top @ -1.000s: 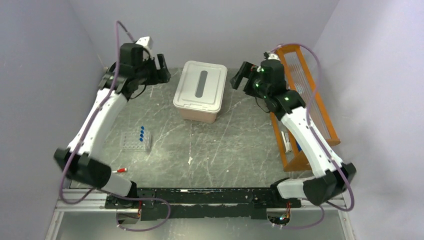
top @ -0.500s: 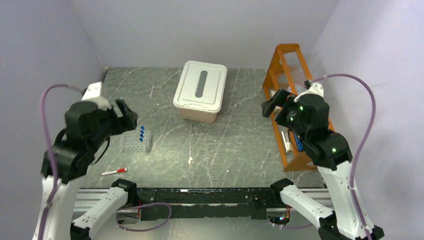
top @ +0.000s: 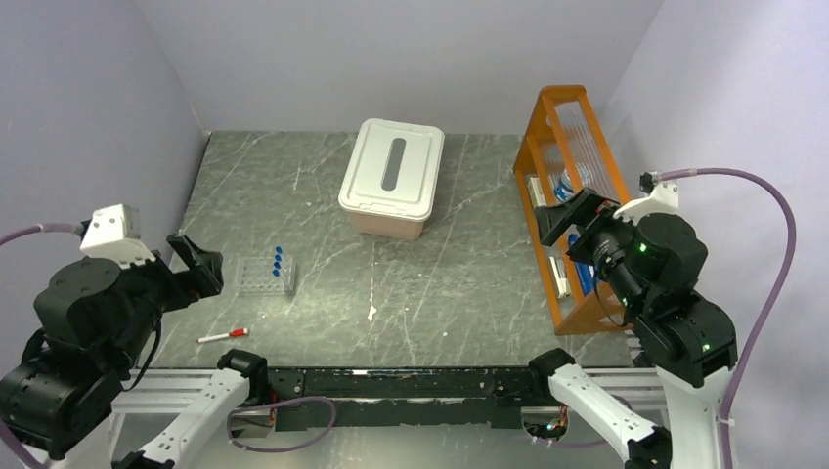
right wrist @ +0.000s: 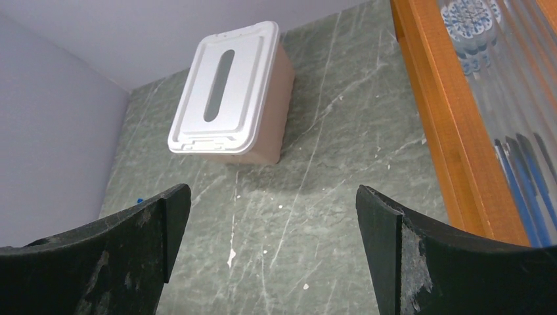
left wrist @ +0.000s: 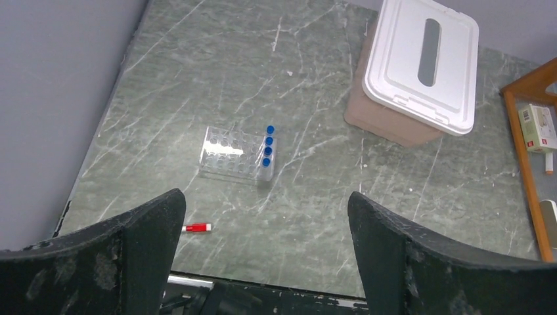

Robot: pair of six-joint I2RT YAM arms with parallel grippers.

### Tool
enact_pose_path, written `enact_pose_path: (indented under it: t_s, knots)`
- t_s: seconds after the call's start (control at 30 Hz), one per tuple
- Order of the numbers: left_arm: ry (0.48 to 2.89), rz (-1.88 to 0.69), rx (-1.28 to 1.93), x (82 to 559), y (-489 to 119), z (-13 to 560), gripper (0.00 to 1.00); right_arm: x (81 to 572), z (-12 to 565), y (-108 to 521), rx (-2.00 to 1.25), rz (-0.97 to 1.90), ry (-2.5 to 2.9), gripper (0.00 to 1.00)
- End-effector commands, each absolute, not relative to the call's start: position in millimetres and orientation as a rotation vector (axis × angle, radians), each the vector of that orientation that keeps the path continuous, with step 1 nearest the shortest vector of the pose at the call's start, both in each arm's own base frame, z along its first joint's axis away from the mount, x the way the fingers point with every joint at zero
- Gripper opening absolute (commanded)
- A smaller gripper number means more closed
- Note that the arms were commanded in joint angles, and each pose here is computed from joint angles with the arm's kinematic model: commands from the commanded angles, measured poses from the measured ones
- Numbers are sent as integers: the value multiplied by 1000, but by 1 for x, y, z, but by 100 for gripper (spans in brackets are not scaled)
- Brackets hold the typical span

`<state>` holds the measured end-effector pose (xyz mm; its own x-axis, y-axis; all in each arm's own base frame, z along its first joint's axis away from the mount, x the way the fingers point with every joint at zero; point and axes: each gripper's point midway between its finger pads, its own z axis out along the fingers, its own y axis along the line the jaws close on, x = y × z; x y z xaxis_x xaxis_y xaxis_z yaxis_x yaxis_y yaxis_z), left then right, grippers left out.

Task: Organize the chemistry lab equipment

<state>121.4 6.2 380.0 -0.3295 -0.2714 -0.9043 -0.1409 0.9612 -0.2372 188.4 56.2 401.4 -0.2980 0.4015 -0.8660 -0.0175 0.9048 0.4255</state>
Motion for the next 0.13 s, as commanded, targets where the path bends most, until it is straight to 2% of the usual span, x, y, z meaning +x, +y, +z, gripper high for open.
enact_pose_path:
  t_s: [0.0,0.1]
  knots:
    - [1932,-117,-278,109,11,375,97,177,405,55,248,438,1820,100]
    - [1950,-117,-280,110,10,371,97,176,407,55,248,446,1807,100]
